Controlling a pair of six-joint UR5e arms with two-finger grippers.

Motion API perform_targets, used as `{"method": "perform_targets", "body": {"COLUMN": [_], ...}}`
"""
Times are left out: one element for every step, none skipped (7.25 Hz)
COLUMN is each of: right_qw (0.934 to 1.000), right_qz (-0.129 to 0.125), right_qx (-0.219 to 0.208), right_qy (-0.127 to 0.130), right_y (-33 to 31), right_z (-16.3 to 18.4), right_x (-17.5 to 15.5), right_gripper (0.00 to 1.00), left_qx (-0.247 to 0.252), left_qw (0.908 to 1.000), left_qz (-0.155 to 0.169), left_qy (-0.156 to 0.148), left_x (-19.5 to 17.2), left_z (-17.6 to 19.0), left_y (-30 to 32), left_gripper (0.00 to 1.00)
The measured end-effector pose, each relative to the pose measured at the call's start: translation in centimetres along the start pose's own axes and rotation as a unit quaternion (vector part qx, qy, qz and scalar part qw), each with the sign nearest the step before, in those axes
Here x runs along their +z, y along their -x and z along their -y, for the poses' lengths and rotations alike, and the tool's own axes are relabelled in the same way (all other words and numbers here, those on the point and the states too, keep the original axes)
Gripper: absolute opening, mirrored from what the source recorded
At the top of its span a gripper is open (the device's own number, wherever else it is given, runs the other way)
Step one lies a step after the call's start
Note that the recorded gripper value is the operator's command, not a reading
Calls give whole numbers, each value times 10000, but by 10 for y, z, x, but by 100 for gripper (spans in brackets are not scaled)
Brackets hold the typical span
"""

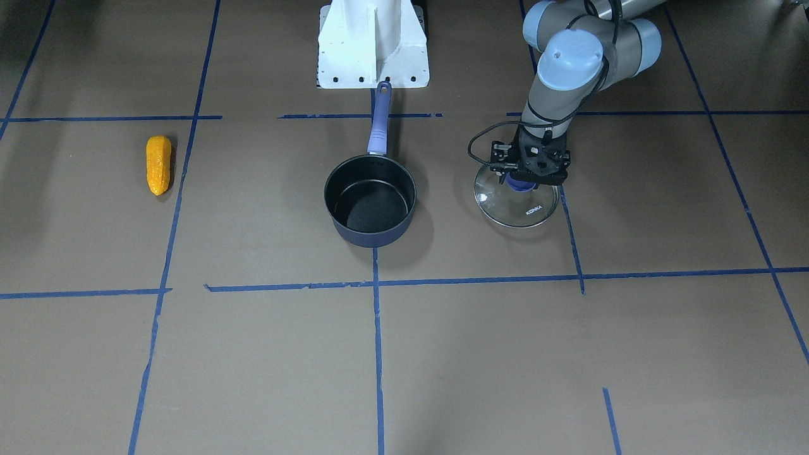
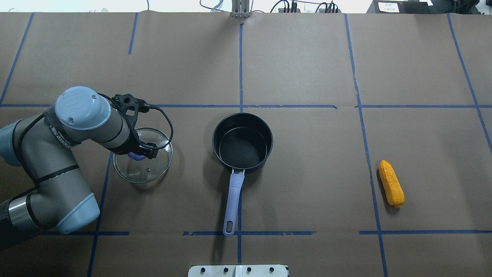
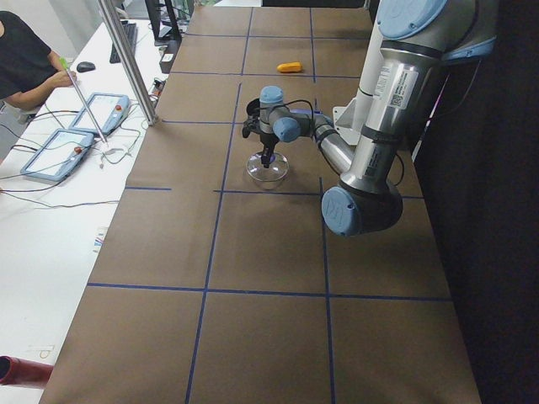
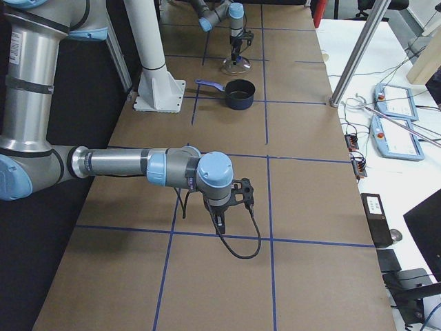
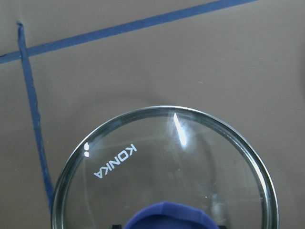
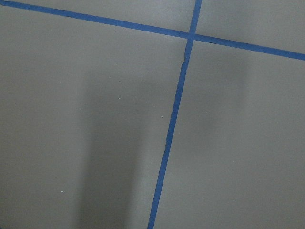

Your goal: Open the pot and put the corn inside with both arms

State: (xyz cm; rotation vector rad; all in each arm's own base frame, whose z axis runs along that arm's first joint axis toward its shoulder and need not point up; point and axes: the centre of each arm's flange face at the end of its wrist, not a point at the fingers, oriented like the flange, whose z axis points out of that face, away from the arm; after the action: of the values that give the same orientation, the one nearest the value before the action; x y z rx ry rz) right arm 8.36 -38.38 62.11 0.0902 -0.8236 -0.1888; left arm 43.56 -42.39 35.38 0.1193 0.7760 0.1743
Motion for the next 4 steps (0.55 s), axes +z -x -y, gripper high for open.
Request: {"method": "perform_targets", "body": {"right_qw": [10000, 10000, 9999, 9997], "right_qz": [9, 26, 74, 178], "right_qx": [-31, -69, -103, -113], "right_qy": [29, 64, 90, 103], "right_y": [2, 5, 9, 14], "right_z": [1, 2, 4, 7], "right_x": [2, 5, 8, 11], "right_gripper": [100, 100, 100, 100], "left_qx": [-44, -61, -61, -62], "left_qw": [9999, 9998, 9997, 9997], "left_qz": [-50, -52, -56, -80], "left_qy": [129, 198, 218, 201], "left_x": [8, 13, 14, 11], "left_z": [-1, -2, -2, -1], "left_y": [2, 4, 6, 6], "left_gripper": [57, 100, 100, 100]}}
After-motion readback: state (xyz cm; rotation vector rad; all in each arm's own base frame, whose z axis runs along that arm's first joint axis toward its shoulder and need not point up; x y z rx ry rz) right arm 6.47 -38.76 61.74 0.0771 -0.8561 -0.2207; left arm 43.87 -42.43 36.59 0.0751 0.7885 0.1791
